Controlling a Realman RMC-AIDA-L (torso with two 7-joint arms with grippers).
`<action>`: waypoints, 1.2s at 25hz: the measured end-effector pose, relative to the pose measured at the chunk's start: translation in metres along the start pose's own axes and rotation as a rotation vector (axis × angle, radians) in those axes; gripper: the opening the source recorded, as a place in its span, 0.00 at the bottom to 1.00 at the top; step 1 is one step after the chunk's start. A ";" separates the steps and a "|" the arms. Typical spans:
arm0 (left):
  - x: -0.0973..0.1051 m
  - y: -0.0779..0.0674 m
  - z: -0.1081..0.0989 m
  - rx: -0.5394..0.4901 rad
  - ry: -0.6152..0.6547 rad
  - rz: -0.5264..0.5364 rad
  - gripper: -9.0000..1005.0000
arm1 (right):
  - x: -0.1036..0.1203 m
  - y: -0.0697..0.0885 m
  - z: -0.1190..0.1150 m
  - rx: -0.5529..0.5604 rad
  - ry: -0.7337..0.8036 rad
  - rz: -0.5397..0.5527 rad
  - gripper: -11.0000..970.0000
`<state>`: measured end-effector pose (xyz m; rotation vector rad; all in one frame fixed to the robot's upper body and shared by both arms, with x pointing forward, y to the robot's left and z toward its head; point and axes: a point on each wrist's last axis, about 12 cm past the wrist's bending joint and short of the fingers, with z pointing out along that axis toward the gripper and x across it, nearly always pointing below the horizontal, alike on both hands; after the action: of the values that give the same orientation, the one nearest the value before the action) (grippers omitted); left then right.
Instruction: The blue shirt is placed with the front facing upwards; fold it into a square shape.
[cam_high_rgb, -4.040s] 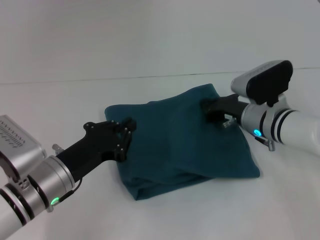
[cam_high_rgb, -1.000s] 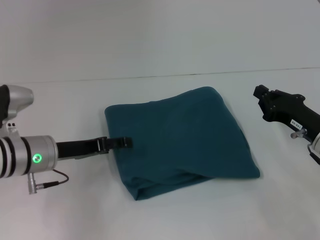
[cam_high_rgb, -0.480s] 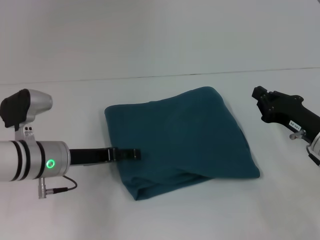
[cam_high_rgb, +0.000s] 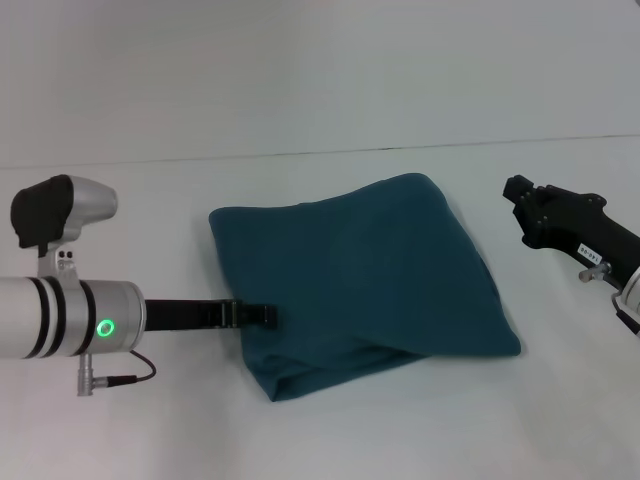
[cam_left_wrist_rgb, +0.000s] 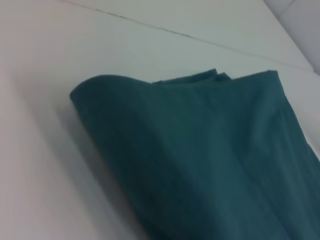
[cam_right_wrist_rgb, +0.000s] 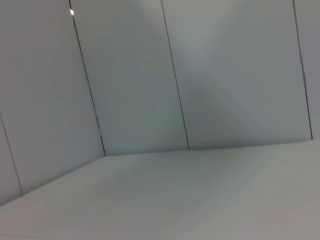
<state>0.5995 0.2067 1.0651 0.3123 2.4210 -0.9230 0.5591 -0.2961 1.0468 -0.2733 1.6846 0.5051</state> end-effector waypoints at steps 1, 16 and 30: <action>0.000 0.000 0.000 -0.001 0.003 0.006 0.63 | 0.000 0.000 0.000 -0.002 -0.002 0.001 0.08; -0.027 0.002 -0.006 -0.066 0.019 0.113 0.14 | -0.002 0.000 -0.004 -0.013 -0.023 0.024 0.12; -0.040 0.008 -0.008 -0.140 0.014 0.198 0.13 | -0.002 0.001 -0.005 -0.020 -0.029 0.026 0.15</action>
<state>0.6331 0.2166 1.0879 0.4969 2.4009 -0.6637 0.5547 -0.2977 1.0498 -0.2575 1.6574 0.5433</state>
